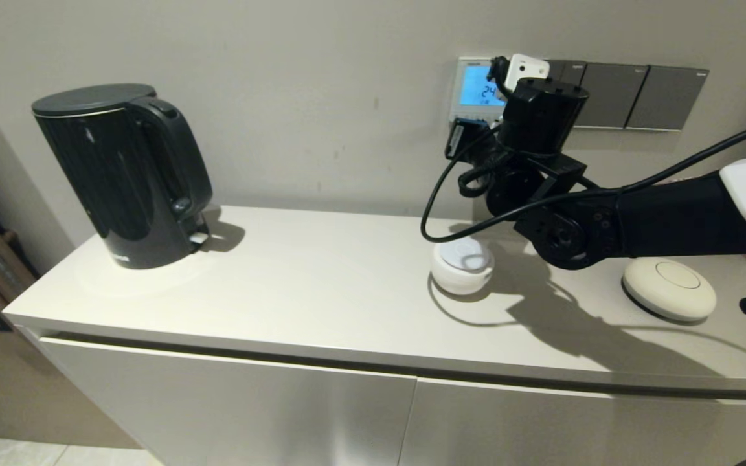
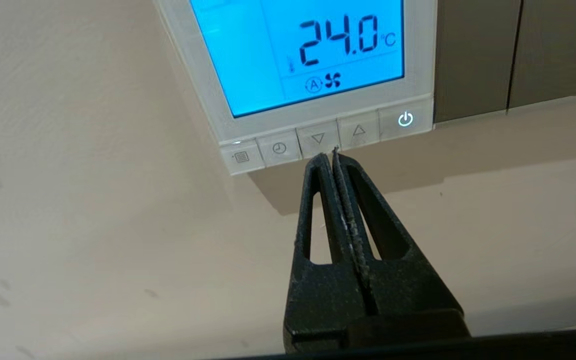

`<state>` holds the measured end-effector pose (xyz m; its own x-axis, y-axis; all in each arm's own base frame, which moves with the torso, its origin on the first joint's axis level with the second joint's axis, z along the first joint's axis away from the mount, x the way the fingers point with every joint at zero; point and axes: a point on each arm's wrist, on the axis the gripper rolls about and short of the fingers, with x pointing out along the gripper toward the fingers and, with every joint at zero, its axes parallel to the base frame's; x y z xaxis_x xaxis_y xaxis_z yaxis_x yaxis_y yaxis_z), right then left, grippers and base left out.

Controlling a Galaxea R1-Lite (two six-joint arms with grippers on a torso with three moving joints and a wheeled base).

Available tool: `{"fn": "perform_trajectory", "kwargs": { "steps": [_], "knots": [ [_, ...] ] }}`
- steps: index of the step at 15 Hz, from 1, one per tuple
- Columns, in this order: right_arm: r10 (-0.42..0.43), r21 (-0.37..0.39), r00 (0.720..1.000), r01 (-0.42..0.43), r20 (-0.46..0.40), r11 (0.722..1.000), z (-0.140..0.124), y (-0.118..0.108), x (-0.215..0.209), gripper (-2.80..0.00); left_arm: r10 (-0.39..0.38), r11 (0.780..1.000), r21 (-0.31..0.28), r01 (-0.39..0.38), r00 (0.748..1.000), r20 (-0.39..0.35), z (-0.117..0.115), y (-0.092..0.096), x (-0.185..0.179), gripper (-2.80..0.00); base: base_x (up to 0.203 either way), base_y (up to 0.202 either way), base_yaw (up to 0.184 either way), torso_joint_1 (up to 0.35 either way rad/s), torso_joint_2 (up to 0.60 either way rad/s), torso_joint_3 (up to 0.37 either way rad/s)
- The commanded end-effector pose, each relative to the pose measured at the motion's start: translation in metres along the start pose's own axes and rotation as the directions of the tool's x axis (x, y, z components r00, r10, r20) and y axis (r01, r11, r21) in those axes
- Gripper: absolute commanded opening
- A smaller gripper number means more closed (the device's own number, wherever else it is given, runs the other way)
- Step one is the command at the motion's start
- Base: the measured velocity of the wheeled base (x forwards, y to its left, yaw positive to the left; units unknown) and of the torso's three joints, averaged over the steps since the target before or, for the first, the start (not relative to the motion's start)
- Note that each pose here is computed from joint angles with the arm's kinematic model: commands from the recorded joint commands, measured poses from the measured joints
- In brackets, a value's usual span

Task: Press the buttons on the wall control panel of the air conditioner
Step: Press the temperature decrease button

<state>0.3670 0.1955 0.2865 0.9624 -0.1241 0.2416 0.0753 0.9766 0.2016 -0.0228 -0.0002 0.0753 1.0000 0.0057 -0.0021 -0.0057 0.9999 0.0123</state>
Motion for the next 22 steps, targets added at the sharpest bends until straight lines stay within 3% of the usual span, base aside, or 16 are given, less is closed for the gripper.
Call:
{"fn": "perform_trajectory", "kwargs": {
  "steps": [1,13,22],
  "knots": [
    [-0.006,0.001,1.0,0.006,0.005,1.0,0.001,-0.001,0.0,-2.8,0.0,1.0,0.0,0.0,1.0,0.001,0.0,0.0,0.0,-2.8,0.0,0.0,0.0,0.0,0.0,0.0],
    [-0.029,-0.014,1.0,0.029,0.002,0.999,-0.011,-0.007,0.016,-2.8,0.0,1.0,0.0,0.0,1.0,0.001,0.0,0.0,0.0,-2.8,0.0,0.0,0.0,0.0,0.0,0.0],
    [-0.022,-0.003,1.0,0.022,0.015,1.0,0.001,-0.009,0.009,-2.8,0.0,1.0,0.0,0.0,1.0,-0.001,0.0,0.0,0.0,-2.8,0.0,0.0,0.0,0.0,0.0,0.0]
  ]
}}
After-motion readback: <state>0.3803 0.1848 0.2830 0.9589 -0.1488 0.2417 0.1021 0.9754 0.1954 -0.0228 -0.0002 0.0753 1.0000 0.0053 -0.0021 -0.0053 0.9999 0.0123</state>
